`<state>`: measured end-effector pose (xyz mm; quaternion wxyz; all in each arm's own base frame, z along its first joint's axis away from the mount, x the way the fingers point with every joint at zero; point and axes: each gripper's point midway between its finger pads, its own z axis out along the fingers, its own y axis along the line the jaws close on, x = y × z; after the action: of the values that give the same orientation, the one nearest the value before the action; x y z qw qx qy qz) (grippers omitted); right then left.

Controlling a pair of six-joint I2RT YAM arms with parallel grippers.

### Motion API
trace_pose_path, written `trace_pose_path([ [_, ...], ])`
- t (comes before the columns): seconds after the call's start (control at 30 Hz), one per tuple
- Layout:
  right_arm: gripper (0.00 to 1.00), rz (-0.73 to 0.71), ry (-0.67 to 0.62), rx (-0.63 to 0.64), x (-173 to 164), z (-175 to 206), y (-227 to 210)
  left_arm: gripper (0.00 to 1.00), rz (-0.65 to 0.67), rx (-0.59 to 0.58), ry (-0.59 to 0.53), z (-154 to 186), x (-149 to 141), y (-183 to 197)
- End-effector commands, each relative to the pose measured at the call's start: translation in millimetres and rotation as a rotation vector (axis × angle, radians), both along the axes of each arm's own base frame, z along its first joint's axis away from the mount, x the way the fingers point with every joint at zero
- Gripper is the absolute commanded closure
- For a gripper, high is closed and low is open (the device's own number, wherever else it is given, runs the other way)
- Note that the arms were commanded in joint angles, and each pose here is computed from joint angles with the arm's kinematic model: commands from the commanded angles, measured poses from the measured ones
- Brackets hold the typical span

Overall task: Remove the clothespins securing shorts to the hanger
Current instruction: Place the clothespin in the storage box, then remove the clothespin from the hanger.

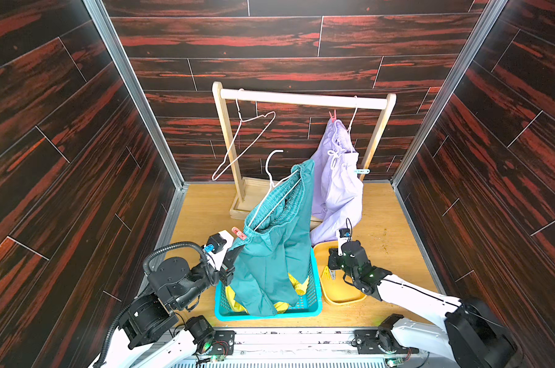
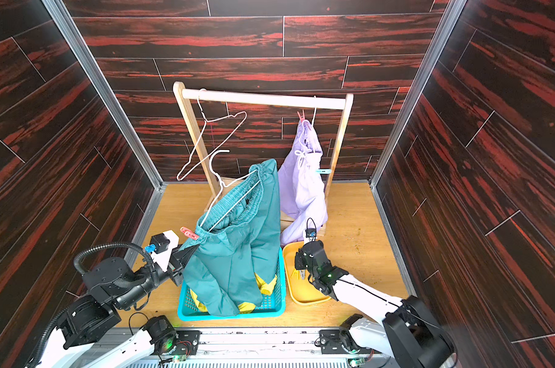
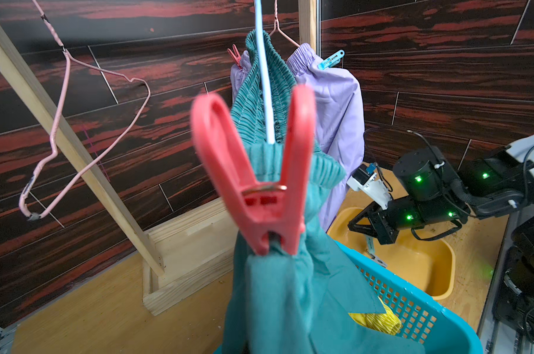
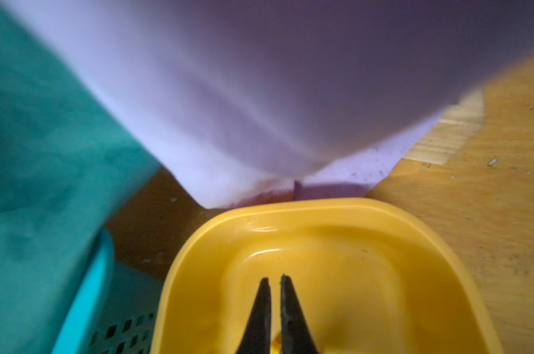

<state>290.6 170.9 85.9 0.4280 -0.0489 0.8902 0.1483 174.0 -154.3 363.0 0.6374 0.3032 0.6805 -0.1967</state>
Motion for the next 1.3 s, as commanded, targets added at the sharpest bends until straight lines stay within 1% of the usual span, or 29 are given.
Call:
trace_pose_path([
  [0.0, 0.90, -0.004, 0.013, 0.023, -1, -9, 3, 1.00, -0.010, -0.045, -0.056, 21, -1, -1],
  [0.2, 0.75, -0.017, 0.034, 0.006, -3, -19, -1, 1.00, -0.008, -0.044, -0.054, 21, 0, -1],
  [0.4, 0.64, -0.014, 0.022, 0.003, -5, -13, -3, 1.00, -0.012, -0.048, -0.050, 22, -1, -2],
  [0.47, 0.59, -0.010, 0.000, 0.009, -5, -5, -4, 1.00, -0.013, -0.048, -0.048, 21, -1, -2],
  [0.6, 0.53, 0.015, -0.055, 0.014, -8, 12, -3, 1.00, -0.015, -0.051, -0.049, 22, -1, -2],
  [0.7, 0.49, 0.074, -0.135, 0.004, -15, 32, 5, 1.00, -0.019, -0.052, -0.050, 22, -2, -3],
  [0.8, 0.47, 0.123, -0.236, -0.020, -23, 59, 15, 1.00, -0.022, -0.057, -0.050, 23, -3, -2],
  [0.9, 0.45, 0.148, -0.342, -0.036, -28, 95, 25, 1.00, -0.024, -0.057, -0.050, 23, -5, -1],
  [0.97, 0.41, 0.160, -0.428, -0.041, -29, 126, 31, 1.00, -0.023, -0.056, -0.049, 23, -5, -1],
  [1.03, 0.36, 0.171, -0.516, -0.020, -28, 161, 36, 1.00, -0.026, -0.061, -0.054, 25, -7, 0],
  [1.1, 0.27, 0.183, -0.604, 0.000, -25, 197, 42, 1.00, -0.037, -0.070, -0.063, 27, -9, -1],
  [1.13, 0.17, 0.192, -0.650, 0.011, -24, 216, 46, 1.00, -0.039, -0.075, -0.066, 27, -10, 0],
  [1.17, 0.05, 0.204, -0.688, 0.017, -23, 232, 51, 1.00, -0.043, -0.081, -0.070, 28, -11, 0],
  [1.2, 0.02, 0.223, -0.725, 0.022, -21, 250, 58, 1.00, -0.044, -0.083, -0.070, 28, -11, 0],
  [1.27, 0.02, 0.251, -0.780, 0.044, -18, 284, 71, 1.00, -0.050, -0.083, -0.065, 27, -11, -1],
])
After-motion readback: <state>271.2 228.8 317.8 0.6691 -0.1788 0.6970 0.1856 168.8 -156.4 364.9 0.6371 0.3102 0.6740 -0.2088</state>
